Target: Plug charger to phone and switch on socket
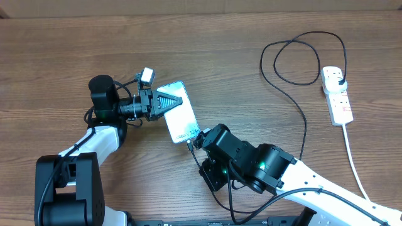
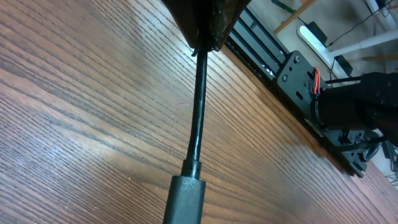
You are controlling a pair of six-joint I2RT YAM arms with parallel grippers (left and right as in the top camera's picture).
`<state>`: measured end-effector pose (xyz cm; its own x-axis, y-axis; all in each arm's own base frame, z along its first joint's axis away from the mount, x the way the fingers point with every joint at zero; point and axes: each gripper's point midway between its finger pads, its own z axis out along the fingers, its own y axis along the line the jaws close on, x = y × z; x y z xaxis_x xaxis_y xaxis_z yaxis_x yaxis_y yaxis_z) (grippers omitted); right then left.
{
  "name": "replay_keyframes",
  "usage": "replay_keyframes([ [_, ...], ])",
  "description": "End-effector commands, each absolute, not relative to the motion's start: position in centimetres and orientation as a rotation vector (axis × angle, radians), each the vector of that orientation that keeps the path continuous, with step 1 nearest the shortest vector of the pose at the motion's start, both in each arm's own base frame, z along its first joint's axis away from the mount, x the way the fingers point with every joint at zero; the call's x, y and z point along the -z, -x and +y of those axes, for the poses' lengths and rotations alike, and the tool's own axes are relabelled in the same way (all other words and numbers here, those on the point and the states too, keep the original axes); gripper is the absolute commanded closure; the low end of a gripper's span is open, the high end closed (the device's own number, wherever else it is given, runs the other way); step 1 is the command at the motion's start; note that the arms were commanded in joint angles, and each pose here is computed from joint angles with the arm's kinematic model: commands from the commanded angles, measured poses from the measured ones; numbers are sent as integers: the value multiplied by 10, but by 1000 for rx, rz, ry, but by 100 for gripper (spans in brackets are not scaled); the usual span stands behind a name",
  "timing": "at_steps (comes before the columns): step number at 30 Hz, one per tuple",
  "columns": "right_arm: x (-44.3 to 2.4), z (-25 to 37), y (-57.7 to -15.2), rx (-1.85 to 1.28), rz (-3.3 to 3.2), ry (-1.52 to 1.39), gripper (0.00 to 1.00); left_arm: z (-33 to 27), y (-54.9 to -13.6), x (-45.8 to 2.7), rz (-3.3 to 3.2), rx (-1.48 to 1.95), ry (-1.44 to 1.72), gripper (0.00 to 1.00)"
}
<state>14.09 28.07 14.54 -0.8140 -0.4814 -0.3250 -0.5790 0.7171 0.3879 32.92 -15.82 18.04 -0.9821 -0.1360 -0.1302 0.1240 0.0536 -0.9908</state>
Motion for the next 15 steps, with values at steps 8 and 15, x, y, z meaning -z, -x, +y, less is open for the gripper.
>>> replay_keyframes([
  [8,-151,287,-143,-737,2695,849,96,-161,-329,-186,2132,2050,-12,96],
  [15,-151,286,-145,-729,2692,846,96,-161,-326,-187,2123,2053,-55,96],
])
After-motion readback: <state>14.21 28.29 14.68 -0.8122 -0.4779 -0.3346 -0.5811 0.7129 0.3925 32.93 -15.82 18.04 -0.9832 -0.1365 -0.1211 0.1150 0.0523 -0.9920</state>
